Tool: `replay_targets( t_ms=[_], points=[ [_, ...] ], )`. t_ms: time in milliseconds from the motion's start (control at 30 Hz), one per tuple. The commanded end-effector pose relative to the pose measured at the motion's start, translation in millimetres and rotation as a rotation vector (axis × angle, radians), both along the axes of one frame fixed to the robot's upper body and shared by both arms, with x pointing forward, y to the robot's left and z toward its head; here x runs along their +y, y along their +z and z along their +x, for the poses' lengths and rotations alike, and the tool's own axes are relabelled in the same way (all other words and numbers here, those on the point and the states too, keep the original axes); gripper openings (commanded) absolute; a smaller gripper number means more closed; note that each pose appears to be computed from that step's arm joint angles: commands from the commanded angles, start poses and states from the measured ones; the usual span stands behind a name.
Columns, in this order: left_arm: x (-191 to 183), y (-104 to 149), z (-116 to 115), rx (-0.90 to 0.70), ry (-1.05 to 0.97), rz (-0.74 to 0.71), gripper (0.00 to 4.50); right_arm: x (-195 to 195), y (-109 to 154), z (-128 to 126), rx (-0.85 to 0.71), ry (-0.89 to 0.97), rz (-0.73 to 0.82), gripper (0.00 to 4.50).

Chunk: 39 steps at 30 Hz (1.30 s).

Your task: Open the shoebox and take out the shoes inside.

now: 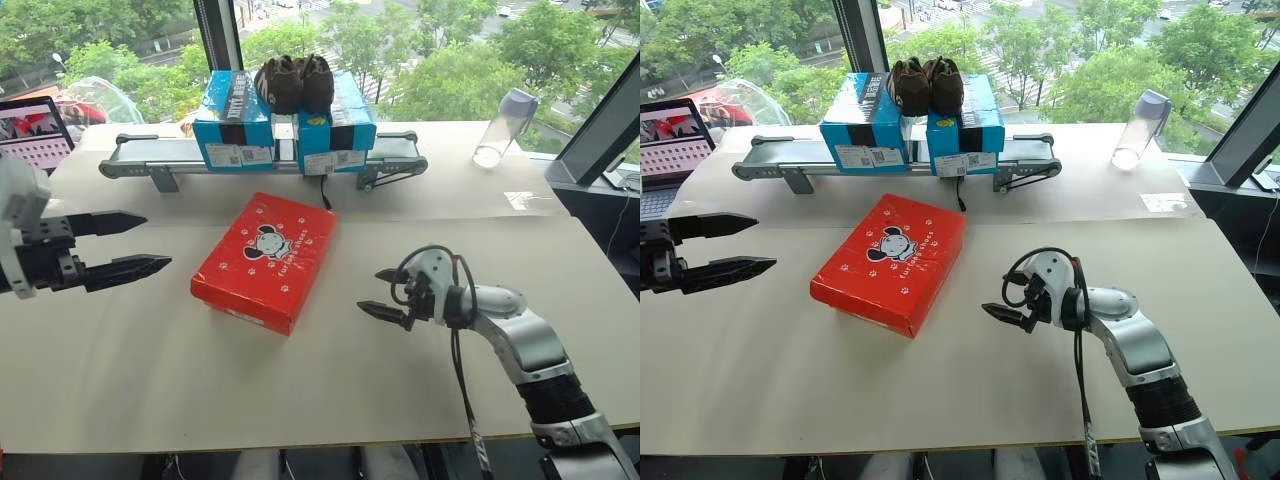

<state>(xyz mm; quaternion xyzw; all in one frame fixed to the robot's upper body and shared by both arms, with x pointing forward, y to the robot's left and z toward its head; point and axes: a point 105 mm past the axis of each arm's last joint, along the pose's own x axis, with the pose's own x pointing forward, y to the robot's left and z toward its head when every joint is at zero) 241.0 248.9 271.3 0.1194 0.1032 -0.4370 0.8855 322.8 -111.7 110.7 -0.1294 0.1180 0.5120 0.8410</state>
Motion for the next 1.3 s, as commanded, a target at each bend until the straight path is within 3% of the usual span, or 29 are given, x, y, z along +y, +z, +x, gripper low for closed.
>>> replay_targets(
  t_ms=[33, 367, 400, 533, 667, 1067, 1200, 1300],
  points=[
    [-11, 17, -16, -0.007, -0.056, 0.033, 4.5, 12, 10, 4, -0.059, 0.086, -0.025, 3.67],
    [-4, 4, -32, 0.06, -0.034, 0.105, 4.5, 63, 0, 23, -0.082, 0.25, -0.046, 0.22],
    [0, -4, -33, 0.088, -0.023, 0.138, 4.5, 66, 0, 25, -0.086, 0.247, -0.043, 0.05],
    [8, -19, -40, 0.146, 0.004, 0.168, 4.5, 78, 8, 29, -0.115, 0.252, -0.013, 0.05],
    [14, -25, -45, 0.169, 0.028, 0.172, 4.5, 91, 39, 28, -0.137, 0.278, 0.064, 0.05],
    [12, -44, -74, 0.308, 0.023, 0.152, 4.5, 132, 164, 20, -0.244, 0.394, 0.307, 0.05],
    [4, -45, -83, 0.312, 0.014, 0.136, 4.5, 185, 208, 22, -0.328, 0.423, 0.378, 0.05],
    [-2, -41, -87, 0.296, 0.007, 0.134, 4.5, 214, 220, 20, -0.336, 0.445, 0.409, 0.05]
  ],
)
